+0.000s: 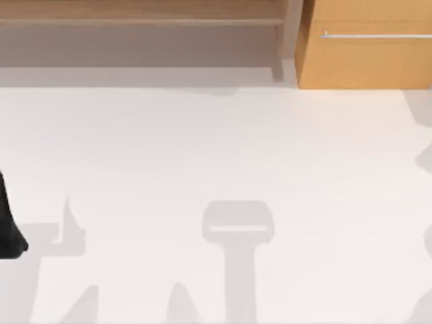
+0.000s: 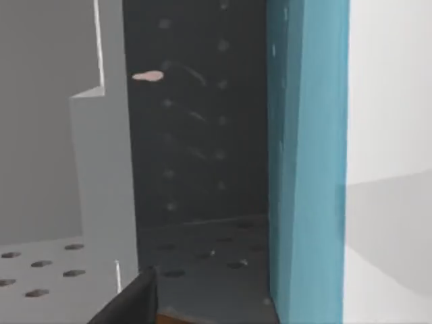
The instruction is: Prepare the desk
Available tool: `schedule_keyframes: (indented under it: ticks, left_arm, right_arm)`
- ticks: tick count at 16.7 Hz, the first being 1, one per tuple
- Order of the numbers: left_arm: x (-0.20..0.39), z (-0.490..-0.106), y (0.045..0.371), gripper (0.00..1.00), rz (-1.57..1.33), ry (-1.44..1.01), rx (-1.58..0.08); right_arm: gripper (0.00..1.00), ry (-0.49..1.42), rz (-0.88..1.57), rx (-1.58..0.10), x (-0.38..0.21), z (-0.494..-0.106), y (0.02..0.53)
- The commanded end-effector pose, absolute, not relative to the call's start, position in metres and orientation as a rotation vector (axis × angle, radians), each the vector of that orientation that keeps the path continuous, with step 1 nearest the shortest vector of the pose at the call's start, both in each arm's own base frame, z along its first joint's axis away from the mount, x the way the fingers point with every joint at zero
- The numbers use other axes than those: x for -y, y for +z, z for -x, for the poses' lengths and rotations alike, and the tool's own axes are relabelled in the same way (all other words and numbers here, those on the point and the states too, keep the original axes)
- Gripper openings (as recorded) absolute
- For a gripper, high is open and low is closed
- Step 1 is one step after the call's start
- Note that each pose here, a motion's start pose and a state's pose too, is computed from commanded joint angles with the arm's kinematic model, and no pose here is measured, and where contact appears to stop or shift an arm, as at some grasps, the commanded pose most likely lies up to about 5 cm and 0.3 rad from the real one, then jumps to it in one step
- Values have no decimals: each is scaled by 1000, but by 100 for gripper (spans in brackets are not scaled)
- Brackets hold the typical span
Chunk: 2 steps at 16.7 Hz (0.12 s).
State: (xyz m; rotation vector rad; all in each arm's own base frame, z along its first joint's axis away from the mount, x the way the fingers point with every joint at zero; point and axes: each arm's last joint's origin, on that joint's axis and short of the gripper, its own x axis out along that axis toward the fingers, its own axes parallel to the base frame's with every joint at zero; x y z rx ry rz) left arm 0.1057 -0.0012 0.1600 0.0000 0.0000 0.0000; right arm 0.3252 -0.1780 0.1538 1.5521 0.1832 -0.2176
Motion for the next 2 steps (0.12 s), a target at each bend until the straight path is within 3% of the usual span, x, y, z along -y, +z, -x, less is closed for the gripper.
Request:
schedule_keyframes:
  ticks: [2]
  left_arm:
    - [1, -106, 160, 100, 0, 0, 0]
  right_arm:
    - [100, -229, -1562, -194, 178, -320, 149]
